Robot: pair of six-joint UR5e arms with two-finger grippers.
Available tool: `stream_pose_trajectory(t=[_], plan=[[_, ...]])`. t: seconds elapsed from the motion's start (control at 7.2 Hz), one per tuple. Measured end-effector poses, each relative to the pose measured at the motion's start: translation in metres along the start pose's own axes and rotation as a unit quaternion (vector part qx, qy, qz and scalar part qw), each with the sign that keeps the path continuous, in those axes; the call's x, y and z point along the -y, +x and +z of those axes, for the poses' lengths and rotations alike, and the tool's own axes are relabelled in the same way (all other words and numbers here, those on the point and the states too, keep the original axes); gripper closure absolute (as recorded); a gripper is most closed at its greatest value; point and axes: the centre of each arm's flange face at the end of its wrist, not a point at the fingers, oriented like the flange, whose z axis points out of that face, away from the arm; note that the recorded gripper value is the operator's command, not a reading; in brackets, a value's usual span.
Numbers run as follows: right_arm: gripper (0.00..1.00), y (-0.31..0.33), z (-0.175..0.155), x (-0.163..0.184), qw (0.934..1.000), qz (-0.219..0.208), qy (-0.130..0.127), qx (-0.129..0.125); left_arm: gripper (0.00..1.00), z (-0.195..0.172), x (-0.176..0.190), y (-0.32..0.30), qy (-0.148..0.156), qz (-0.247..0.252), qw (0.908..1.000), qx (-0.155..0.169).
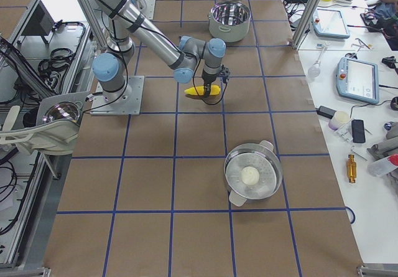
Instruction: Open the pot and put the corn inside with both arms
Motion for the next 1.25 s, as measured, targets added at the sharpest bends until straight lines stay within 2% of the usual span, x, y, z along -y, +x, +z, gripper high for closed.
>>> stream_pose_trajectory(t=[0.28, 0.42, 0.83, 1.11, 1.25], plan=[[1.00, -0.002, -0.030, 0.019, 0.9997, 0.011, 0.022, -0.004, 0.95, 0.043, 0.002, -0.101, -0.012, 0.010, 0.9999, 0.000], [1.00, -0.017, -0.060, 0.034, 0.9993, 0.022, 0.031, -0.006, 0.95, 0.070, 0.000, -0.143, -0.014, 0.017, 0.9998, -0.001], [1.00, -0.162, -0.188, 0.069, 0.9969, 0.061, 0.050, 0.004, 0.96, 0.152, -0.019, -0.204, -0.012, 0.022, 0.9997, 0.000], [1.00, -0.272, -0.234, 0.082, 0.9941, 0.083, 0.068, 0.017, 0.96, 0.180, -0.024, -0.207, -0.021, 0.012, 0.9997, -0.004], [1.00, -0.322, -0.240, 0.088, 0.9929, 0.088, 0.077, 0.024, 0.87, 0.185, -0.024, -0.207, -0.023, 0.009, 0.9997, -0.005]])
